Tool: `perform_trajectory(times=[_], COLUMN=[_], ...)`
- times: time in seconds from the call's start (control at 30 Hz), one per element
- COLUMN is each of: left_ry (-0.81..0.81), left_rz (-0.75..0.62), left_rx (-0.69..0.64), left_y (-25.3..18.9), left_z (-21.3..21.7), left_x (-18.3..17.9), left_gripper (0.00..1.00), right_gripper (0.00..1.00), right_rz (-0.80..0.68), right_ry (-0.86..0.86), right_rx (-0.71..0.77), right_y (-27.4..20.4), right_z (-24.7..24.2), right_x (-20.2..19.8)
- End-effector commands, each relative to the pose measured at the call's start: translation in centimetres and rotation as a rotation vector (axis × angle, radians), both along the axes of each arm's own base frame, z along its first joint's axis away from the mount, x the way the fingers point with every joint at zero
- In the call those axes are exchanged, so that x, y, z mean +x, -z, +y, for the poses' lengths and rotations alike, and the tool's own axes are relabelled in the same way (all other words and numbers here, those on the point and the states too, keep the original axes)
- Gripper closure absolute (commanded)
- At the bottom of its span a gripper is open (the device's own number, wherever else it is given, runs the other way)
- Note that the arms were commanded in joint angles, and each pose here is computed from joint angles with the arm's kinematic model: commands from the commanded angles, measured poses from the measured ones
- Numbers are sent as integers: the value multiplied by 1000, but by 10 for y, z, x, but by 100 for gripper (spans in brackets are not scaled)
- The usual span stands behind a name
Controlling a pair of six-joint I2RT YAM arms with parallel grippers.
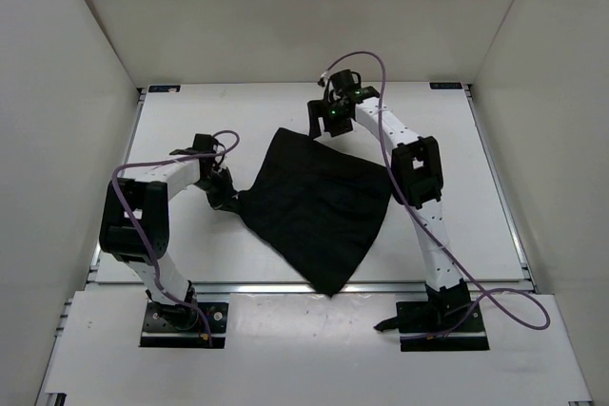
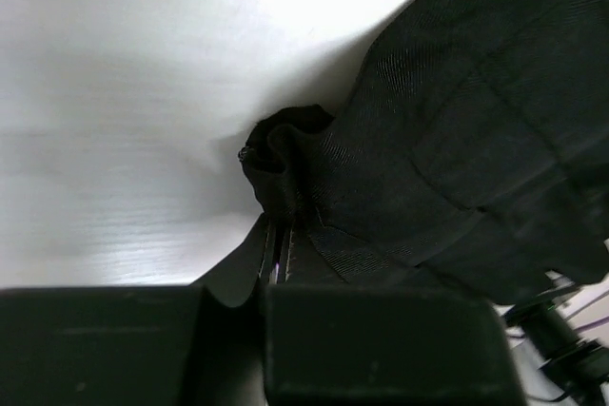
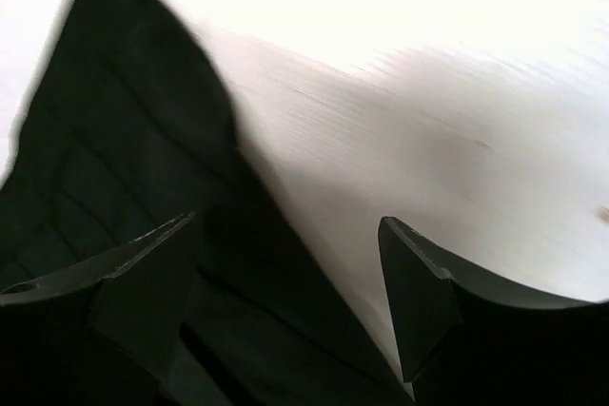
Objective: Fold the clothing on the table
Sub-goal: Flatten the skirt out
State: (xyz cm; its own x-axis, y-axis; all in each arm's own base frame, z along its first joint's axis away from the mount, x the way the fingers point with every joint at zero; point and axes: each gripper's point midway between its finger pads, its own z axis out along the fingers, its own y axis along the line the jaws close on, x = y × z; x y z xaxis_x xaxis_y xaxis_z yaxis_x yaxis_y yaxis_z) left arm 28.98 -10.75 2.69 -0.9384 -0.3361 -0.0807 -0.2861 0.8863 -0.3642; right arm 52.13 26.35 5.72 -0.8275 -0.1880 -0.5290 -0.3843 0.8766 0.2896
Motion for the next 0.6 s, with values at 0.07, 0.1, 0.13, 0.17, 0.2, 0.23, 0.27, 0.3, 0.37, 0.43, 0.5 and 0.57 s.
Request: perform_trajectory(times=[0.07, 0.1, 0.13, 0.17, 0.2, 0.23, 0.27, 0.3, 0.37, 0.43, 0.5, 0.57], left_ry=[67, 72, 73, 68, 65, 69, 67, 65, 66, 54, 41, 35], left_rz=[62, 71, 67, 72, 71, 67, 65, 71, 65, 66, 60, 34], left_rx=[-1, -3, 0, -6, -8, -10, -18, -15, -28, -34, -37, -38], left_y=[3, 4, 4, 4, 3, 3, 2, 3, 2, 2, 0, -5], left_z=[7, 8, 9, 9, 9, 7, 6, 6, 4, 4, 5, 6], left_x=[-26, -29, -26, -26, -24, -23, -23, -23, -21, -20, -17, -5], left_gripper=[100, 100, 100, 100, 100, 100, 100, 100, 100, 100, 100, 100], right_gripper=[27, 26, 26, 26, 27, 26, 29, 29, 35, 55, 99, 99], right_rz=[-104, -84, -74, -67, -56, -37, -38, -17, -5, 7, 25, 30], right_ry=[-126, -146, -163, -173, -184, -197, -205, -209, -227, -222, -185, -123], right_rx=[161, 177, 184, 186, 184, 187, 186, 187, 191, 189, 143, 82], right_y=[-28, -22, -19, -16, -12, -6, -5, -1, 0, -1, 2, -5], right_z=[60, 67, 74, 78, 79, 82, 84, 84, 87, 86, 75, 60], right_x=[10, 5, 1, -2, -4, -10, -11, -15, -20, -22, -21, -19])
